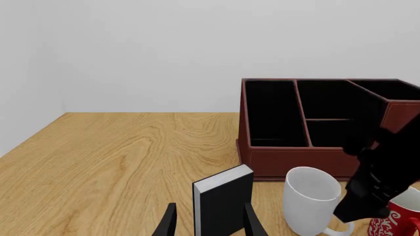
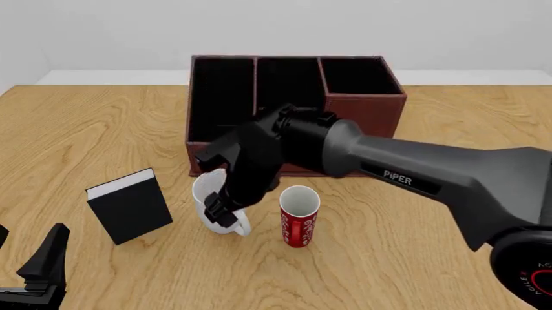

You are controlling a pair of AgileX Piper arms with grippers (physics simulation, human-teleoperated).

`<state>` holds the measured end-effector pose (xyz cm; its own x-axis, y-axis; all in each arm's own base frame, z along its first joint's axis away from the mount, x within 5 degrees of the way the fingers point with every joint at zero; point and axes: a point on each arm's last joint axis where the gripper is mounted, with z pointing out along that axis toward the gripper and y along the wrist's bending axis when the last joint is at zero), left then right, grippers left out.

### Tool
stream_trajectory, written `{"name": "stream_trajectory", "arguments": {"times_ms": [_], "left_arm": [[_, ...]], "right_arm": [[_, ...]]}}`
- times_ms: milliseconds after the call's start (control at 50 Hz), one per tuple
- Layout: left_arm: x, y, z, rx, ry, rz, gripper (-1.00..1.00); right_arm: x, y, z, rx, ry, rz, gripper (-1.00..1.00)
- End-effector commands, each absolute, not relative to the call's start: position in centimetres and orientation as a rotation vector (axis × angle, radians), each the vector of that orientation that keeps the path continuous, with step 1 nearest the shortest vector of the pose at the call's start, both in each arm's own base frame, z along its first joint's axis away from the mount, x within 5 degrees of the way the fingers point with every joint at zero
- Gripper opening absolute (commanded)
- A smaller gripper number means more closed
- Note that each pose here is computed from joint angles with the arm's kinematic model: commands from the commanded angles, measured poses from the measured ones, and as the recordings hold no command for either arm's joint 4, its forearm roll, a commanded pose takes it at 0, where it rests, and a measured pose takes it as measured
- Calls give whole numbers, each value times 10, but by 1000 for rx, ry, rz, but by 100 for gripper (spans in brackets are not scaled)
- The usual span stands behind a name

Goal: Pick up the white mug and place it to the right of the caddy.

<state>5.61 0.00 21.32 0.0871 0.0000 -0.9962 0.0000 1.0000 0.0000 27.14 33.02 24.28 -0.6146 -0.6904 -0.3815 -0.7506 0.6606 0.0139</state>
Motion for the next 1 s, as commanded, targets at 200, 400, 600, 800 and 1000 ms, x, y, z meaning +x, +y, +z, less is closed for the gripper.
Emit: {"name": "stream_trajectory", "arguments": {"times_ms": [200, 400, 600, 800, 1000], "left_arm": [[56, 0, 213, 0, 1484, 0, 100], [56, 0, 213, 0, 1484, 0, 100], [56, 0, 213, 0, 1484, 0, 100], [56, 0, 213, 0, 1484, 0, 100], [56, 0, 213, 0, 1484, 0, 100]], "right_arm": [[275, 326, 231, -1122, 2564, 233, 100], [278, 325, 224, -1122, 2573, 225, 100], [277, 328, 217, -1132, 2581, 220, 100], [279, 327, 210, -1134, 2591, 212, 100], [279, 328, 209, -1132, 2592, 213, 100]]}}
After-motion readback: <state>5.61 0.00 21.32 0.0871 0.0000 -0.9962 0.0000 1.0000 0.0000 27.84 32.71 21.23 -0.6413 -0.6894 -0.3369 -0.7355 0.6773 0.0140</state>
